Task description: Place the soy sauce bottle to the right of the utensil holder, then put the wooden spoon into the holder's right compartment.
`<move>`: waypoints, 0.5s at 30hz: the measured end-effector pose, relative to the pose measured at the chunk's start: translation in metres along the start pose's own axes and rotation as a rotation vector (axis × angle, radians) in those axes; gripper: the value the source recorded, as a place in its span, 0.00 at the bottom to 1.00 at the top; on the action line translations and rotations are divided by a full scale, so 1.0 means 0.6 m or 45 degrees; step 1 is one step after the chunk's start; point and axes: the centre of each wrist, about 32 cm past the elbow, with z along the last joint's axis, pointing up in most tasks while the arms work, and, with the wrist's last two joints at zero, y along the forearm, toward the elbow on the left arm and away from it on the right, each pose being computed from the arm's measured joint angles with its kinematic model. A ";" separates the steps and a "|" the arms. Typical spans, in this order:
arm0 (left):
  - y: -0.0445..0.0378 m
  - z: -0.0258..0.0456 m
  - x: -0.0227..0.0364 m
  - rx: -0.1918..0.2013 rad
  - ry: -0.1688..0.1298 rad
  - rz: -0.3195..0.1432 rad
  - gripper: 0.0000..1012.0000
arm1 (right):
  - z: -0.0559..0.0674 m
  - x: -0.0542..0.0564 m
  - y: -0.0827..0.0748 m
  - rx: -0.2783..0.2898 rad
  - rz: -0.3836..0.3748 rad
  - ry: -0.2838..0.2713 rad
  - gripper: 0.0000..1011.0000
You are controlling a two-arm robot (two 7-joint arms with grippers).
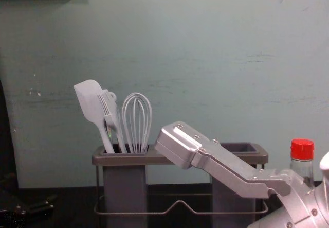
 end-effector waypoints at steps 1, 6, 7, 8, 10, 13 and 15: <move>0.000 0.000 0.0000 0.000 0.000 0.000 0.99 | 0.000 0.000 0.000 0.000 0.000 0.000 0.83; 0.000 0.000 0.0000 0.000 0.000 0.000 0.99 | 0.000 0.000 0.000 0.000 0.000 0.000 0.83; 0.000 0.000 0.0000 0.000 0.000 0.000 0.99 | 0.000 0.000 0.000 0.000 0.000 0.001 0.83; 0.000 0.000 0.0000 0.000 0.000 0.000 0.99 | 0.000 0.000 0.000 0.000 0.000 0.001 0.83; 0.000 0.000 0.0000 0.000 0.000 0.000 0.99 | 0.000 0.000 0.000 0.000 0.001 0.001 0.83; 0.000 0.000 0.0000 0.000 0.000 0.000 0.99 | 0.000 0.000 0.000 0.000 0.001 0.001 0.83; 0.000 0.000 0.0000 0.000 0.000 0.000 0.99 | 0.000 0.000 0.000 0.000 0.001 0.001 0.83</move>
